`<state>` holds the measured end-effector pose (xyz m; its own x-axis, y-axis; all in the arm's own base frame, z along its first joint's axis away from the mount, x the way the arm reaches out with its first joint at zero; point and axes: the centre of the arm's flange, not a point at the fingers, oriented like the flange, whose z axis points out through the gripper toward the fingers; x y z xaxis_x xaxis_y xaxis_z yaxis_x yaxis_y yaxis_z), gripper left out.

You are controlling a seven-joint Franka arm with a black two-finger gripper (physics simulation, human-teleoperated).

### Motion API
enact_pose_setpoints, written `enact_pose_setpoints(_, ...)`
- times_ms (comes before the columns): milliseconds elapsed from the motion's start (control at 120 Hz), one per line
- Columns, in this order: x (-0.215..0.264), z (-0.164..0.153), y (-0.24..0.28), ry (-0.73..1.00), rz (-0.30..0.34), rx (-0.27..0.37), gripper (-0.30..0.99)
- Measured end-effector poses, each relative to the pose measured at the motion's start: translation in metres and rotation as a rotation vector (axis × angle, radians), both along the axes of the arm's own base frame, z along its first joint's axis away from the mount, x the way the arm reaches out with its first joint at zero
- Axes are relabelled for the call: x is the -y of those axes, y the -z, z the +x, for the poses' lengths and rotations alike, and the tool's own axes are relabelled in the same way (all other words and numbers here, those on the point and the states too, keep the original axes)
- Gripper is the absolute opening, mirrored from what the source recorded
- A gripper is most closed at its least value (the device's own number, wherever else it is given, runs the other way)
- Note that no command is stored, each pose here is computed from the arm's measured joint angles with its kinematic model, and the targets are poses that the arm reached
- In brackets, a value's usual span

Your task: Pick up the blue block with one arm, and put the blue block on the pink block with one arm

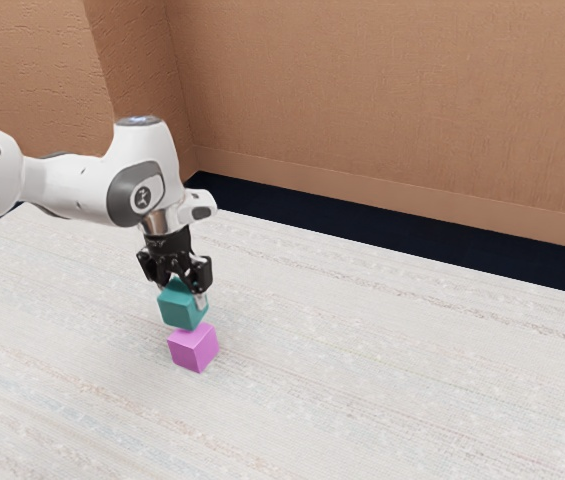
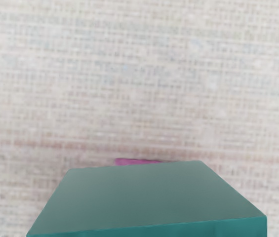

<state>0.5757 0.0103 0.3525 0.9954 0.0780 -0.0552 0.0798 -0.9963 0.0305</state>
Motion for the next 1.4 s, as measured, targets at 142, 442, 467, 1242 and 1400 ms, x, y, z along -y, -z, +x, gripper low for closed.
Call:
enact_pose_setpoints(142, 0.004, -0.004, 0.001, 0.006, 0.029, -0.001, 0.26)
enact_pose_setpoints(442, 0.024, -0.007, -0.003, 0.058, 0.049, 0.009, 0.27)
enact_pose_setpoints(467, 0.023, -0.007, -0.004, 0.06, 0.049, 0.01, 0.27)
enact_pose_setpoints(1242, 0.031, -0.021, 0.003, 0.157, 0.035, -0.008, 0.27)
enact_pose_setpoints(1400, 0.029, -0.021, 0.003, 0.164, 0.034, -0.007, 0.27)
